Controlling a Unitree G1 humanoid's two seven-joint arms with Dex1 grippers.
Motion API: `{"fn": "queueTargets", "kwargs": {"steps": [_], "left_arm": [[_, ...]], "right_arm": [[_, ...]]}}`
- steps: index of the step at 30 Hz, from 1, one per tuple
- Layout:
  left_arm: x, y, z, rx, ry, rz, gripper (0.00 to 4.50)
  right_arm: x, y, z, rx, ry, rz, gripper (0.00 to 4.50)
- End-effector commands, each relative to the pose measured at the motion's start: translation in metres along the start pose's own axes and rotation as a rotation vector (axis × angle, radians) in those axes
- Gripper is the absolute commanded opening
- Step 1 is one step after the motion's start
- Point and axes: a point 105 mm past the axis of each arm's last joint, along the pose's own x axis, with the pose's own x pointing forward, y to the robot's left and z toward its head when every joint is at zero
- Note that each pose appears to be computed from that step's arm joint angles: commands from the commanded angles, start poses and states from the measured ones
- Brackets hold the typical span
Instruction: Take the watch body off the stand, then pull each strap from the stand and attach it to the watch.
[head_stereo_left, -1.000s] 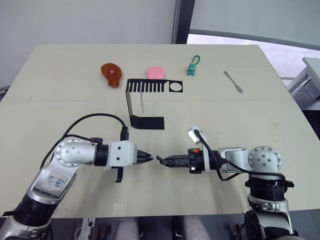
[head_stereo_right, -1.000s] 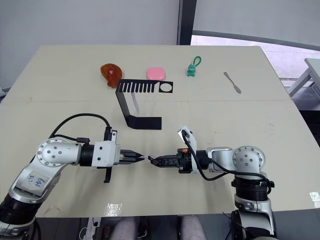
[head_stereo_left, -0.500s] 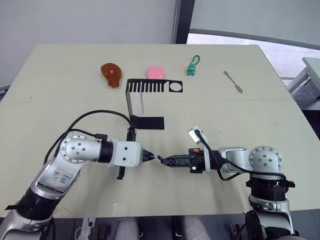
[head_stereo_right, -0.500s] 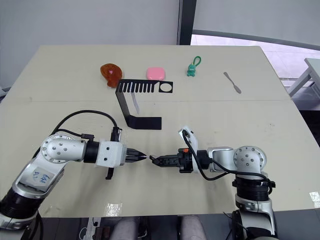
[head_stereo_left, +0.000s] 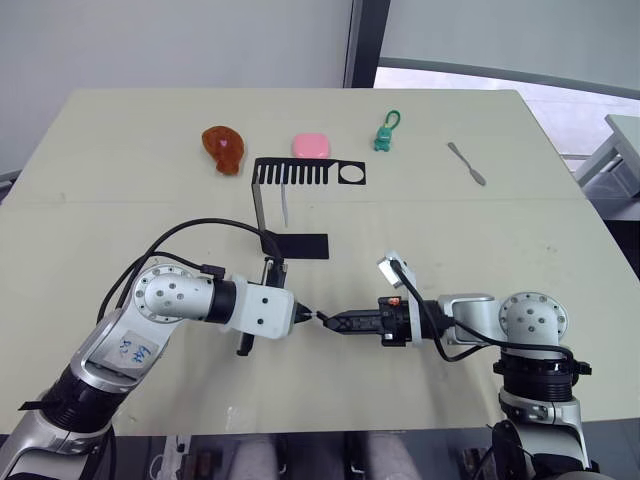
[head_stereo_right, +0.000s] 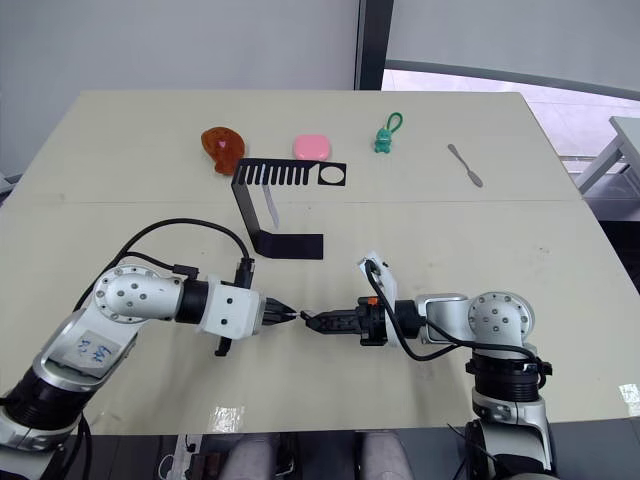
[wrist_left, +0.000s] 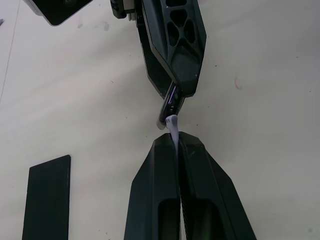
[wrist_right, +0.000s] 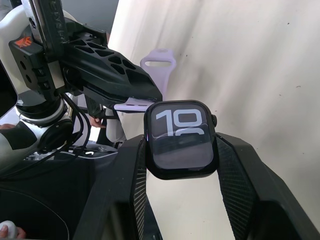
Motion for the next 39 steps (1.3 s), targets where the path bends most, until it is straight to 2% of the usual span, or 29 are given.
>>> {"fn": "queueTargets", "kwargs": {"steps": [1, 39], "left_arm": [[0.007, -0.001, 0.020, 0.074, -0.048, -0.017, 0.00], [0.021, 0.009, 0.013, 0.043, -0.007, 0.013, 0.00]], "right_arm": [[0.005, 0.016, 0.002, -0.041, 0.010, 0.070, 1.52], [0.005, 0.018, -0.002, -0.048, 0.028, 0.083, 1.52]]}}
